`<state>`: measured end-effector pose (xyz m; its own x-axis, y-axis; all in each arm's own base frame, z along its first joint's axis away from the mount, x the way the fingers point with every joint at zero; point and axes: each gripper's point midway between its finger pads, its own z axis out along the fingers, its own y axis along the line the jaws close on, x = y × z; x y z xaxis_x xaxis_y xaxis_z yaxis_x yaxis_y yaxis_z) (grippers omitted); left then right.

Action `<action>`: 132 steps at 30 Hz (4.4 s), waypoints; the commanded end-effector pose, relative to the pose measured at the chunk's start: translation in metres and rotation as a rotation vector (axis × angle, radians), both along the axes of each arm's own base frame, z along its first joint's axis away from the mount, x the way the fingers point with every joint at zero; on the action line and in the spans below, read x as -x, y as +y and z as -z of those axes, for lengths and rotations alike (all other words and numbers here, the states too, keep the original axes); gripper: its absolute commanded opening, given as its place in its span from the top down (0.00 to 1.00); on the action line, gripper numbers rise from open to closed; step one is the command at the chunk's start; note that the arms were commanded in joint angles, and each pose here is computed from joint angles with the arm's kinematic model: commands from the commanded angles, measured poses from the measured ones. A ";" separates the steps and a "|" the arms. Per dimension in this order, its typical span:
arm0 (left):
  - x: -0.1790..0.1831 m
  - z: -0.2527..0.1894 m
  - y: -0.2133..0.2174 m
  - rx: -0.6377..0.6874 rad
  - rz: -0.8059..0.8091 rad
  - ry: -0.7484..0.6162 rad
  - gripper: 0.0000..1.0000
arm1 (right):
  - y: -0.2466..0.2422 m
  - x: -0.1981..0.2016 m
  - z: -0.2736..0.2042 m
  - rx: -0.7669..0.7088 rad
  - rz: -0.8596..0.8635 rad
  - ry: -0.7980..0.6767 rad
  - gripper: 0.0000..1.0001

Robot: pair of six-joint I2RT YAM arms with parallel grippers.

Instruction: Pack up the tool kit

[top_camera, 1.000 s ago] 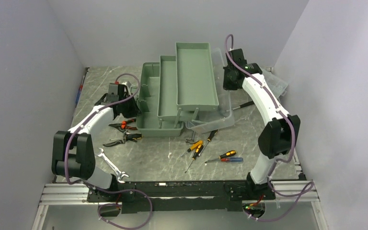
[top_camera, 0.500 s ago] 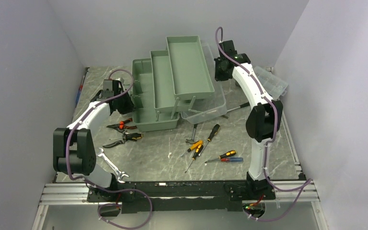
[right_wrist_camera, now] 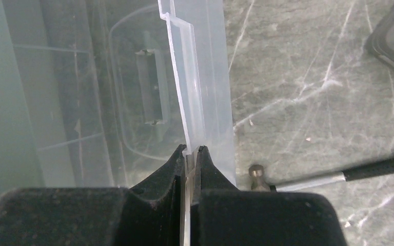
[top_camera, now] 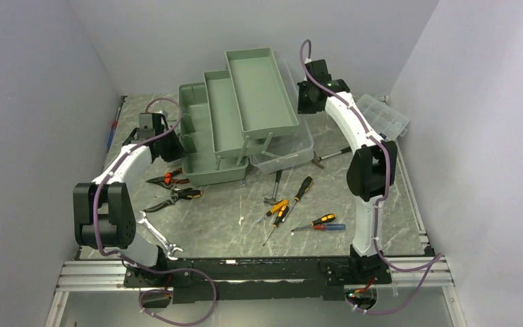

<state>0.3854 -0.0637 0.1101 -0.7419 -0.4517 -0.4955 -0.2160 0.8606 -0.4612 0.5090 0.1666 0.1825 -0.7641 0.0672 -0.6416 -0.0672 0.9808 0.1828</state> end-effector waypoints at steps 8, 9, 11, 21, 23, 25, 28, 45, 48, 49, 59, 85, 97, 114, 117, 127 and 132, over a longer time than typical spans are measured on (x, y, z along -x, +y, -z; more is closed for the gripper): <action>0.001 -0.033 -0.045 0.215 0.096 -0.132 1.00 | 0.102 0.006 -0.006 -0.353 -0.152 0.000 1.00; 0.003 -0.030 -0.047 0.218 0.103 -0.126 1.00 | 0.096 0.003 -0.003 -0.342 -0.137 0.001 1.00; 0.006 -0.025 -0.053 0.219 0.119 -0.112 1.00 | 0.085 -0.001 0.003 -0.323 -0.116 0.005 1.00; 0.002 -0.033 -0.062 0.179 0.141 -0.112 1.00 | 0.083 -0.001 0.021 -0.366 -0.126 0.028 1.00; 0.002 -0.036 -0.061 0.179 0.141 -0.116 1.00 | 0.086 -0.007 0.021 -0.385 -0.139 0.013 1.00; 0.003 -0.036 -0.061 0.179 0.140 -0.118 1.00 | 0.090 -0.015 0.016 -0.398 -0.161 -0.003 1.00; 0.004 -0.035 -0.062 0.182 0.141 -0.115 1.00 | 0.096 -0.023 0.006 -0.403 -0.196 -0.034 1.00; 0.019 -0.026 -0.058 0.166 0.136 -0.105 1.00 | 0.035 0.008 -0.027 -0.242 -0.026 -0.067 0.45; 0.018 -0.029 -0.054 0.150 0.122 -0.114 1.00 | 0.002 0.024 -0.042 -0.242 0.060 -0.097 0.43; 0.017 -0.030 -0.053 0.144 0.120 -0.115 1.00 | -0.010 0.028 -0.045 -0.251 0.084 -0.099 0.41; 0.015 -0.036 -0.054 0.144 0.121 -0.127 1.00 | -0.079 0.110 -0.044 -0.261 0.209 -0.089 0.40; 0.015 -0.062 -0.044 0.144 0.115 -0.183 0.59 | 0.063 0.222 0.080 -0.271 0.262 -0.083 0.45; 0.022 -0.040 -0.038 0.140 0.093 -0.137 0.49 | 0.094 0.220 0.134 -0.076 0.232 -0.028 0.55; 0.018 -0.019 -0.036 0.160 0.066 -0.114 0.70 | 0.056 0.273 0.180 0.037 0.434 0.229 1.00; 0.016 -0.018 -0.035 0.160 0.062 -0.118 0.71 | 0.052 0.288 0.179 -0.032 0.503 0.274 1.00; 0.010 -0.009 -0.043 0.194 0.066 -0.114 0.97 | 0.105 0.287 0.148 -0.367 0.528 0.315 1.00; 0.008 -0.009 -0.048 0.207 0.069 -0.115 1.00 | 0.103 0.289 0.140 -0.485 0.612 0.297 1.00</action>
